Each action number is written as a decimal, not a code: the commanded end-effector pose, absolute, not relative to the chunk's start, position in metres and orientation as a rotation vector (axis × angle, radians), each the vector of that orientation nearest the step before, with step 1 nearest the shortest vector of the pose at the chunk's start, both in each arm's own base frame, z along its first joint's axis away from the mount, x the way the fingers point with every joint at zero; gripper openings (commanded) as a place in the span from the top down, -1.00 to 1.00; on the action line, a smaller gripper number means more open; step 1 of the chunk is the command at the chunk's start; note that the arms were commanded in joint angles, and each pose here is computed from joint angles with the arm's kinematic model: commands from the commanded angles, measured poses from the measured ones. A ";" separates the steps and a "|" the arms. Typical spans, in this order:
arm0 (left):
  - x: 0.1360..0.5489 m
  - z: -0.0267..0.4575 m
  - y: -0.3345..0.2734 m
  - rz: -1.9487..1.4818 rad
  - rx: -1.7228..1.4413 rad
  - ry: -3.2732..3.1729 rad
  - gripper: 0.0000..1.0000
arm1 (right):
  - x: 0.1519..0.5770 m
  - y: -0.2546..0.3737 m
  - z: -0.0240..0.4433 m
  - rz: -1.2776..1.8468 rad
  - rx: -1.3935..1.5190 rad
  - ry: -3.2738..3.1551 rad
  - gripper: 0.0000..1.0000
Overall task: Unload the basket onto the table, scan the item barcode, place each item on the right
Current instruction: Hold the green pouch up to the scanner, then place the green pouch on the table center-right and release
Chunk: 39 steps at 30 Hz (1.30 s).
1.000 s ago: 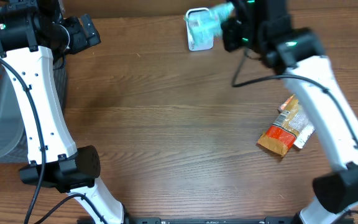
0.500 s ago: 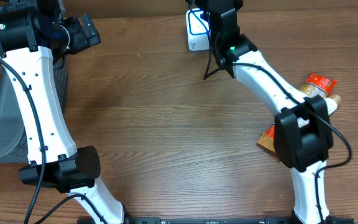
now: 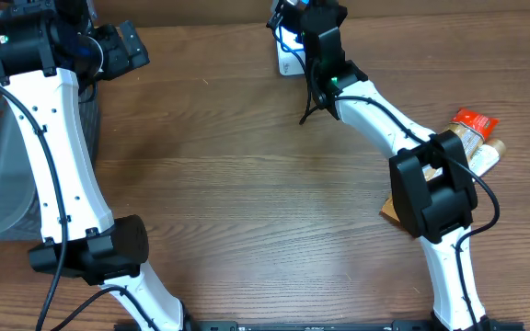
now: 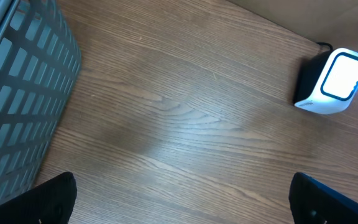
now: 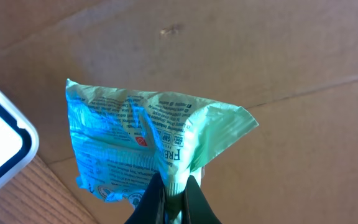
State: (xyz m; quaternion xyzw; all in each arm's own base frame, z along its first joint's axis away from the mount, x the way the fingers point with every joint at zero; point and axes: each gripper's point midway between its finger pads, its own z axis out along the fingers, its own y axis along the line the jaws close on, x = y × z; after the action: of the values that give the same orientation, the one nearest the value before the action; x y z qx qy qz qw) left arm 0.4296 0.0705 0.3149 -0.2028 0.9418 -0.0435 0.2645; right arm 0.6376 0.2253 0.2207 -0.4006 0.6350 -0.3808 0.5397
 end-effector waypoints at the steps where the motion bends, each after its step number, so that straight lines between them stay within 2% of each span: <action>1: 0.431 0.320 0.070 -0.114 -0.539 2.530 -1.00 | 0.637 0.224 0.238 -0.914 -0.925 1.488 0.93; 8: 0.431 0.320 0.070 -0.113 -0.538 2.530 -1.00 | 0.630 0.240 0.239 -0.924 -0.958 1.467 0.93; 13: 0.431 0.320 0.070 -0.114 -0.539 2.530 -1.00 | 0.611 0.242 0.287 -0.811 -0.820 1.492 0.93; 19: 0.431 0.320 0.070 -0.114 -0.539 2.530 -1.00 | 0.541 0.226 0.383 -0.492 -0.582 1.615 0.93; 22: 0.431 0.320 0.070 -0.113 -0.539 2.530 -1.00 | 0.483 0.225 0.398 -0.136 -0.520 1.777 0.93; 26: 0.431 0.320 0.070 -0.113 -0.538 2.530 -1.00 | 0.403 0.222 0.367 0.394 -0.462 2.124 0.93; 28: 0.431 0.320 0.070 -0.113 -0.539 2.530 -1.00 | 0.377 0.213 0.342 0.508 -0.388 2.306 0.93; 33: 0.431 0.320 0.070 -0.113 -0.539 2.530 -1.00 | 0.339 0.193 0.270 0.493 -0.298 2.655 0.92; 35: 0.431 0.320 0.070 -0.113 -0.539 2.530 -1.00 | 0.335 0.191 0.245 0.477 -0.272 2.722 0.85; 38: 0.431 0.320 0.070 -0.114 -0.539 2.530 -1.00 | 0.331 0.189 0.205 0.464 -0.224 2.795 0.46; 39: 0.431 0.320 0.070 -0.113 -0.538 2.530 -1.00 | 0.330 0.188 0.196 0.458 -0.223 2.808 0.02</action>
State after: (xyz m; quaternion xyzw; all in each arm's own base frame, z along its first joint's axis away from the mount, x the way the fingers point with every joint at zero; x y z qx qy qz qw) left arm 0.4296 0.0705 0.3149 -0.2027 0.9418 -0.0437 0.2645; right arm 0.3391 0.1851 0.2033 -0.1018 0.9720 0.1403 0.1588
